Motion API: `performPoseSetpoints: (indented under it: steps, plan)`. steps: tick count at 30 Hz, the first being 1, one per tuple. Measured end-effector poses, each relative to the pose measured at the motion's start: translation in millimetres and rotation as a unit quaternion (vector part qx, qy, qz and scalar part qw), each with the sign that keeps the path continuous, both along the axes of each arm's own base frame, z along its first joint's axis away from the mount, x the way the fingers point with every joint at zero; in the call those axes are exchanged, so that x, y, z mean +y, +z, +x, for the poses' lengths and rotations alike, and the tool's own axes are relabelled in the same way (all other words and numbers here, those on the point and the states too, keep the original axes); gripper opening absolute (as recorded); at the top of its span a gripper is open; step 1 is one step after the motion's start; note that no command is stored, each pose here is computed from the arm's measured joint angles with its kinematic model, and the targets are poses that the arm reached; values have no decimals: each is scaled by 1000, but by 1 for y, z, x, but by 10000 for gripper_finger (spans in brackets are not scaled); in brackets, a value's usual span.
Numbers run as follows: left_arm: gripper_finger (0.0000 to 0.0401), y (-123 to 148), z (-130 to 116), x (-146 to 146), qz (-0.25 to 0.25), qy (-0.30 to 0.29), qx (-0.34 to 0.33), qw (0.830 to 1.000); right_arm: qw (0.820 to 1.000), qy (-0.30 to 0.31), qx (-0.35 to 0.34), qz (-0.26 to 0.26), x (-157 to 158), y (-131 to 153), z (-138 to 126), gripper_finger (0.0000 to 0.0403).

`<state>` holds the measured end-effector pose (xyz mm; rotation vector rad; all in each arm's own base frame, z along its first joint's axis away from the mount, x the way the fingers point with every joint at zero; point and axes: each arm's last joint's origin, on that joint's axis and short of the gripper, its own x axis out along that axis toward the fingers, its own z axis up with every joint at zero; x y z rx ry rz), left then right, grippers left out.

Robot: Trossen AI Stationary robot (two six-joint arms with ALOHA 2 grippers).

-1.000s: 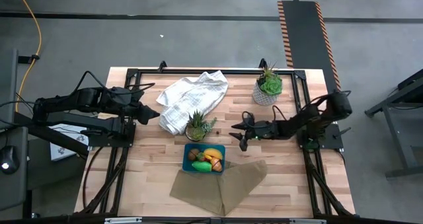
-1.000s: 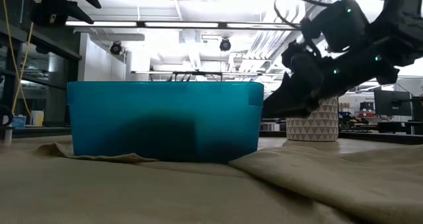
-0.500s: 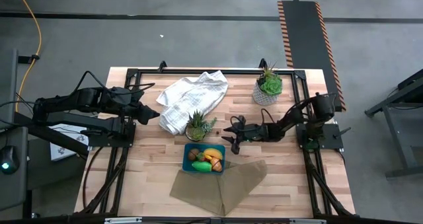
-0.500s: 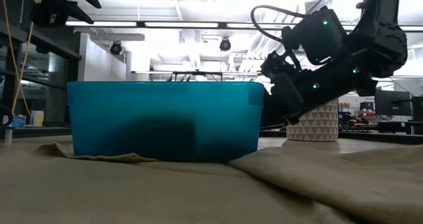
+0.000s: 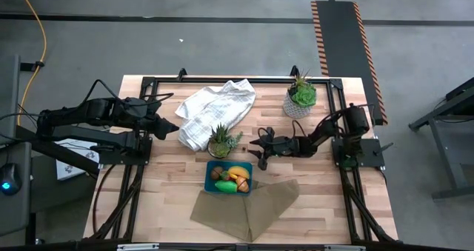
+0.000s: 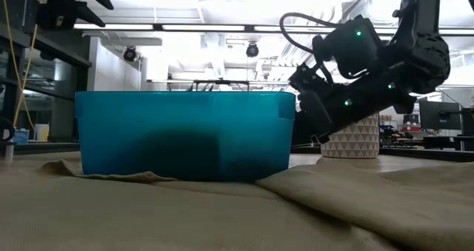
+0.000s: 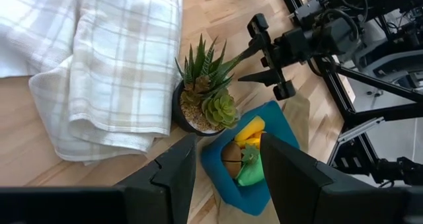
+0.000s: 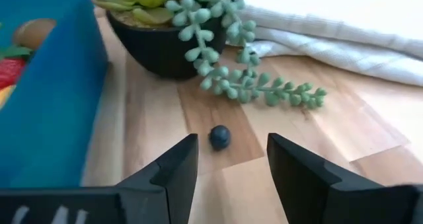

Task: Pick and placing Produce into tupperware
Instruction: Put the blueberry into the blue bin

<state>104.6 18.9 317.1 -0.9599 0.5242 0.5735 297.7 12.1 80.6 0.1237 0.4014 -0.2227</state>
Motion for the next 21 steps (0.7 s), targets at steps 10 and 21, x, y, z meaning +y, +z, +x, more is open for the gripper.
performPoseSetpoints:
  steps: [10,21]
  plan:
    - [156,0,0,0,4,5,1,1000,1000,18,-6,-4,-9,2,1,172]
    - [156,0,0,1,6,7,1,1000,998,56,1,-17,-12,1,1,172]
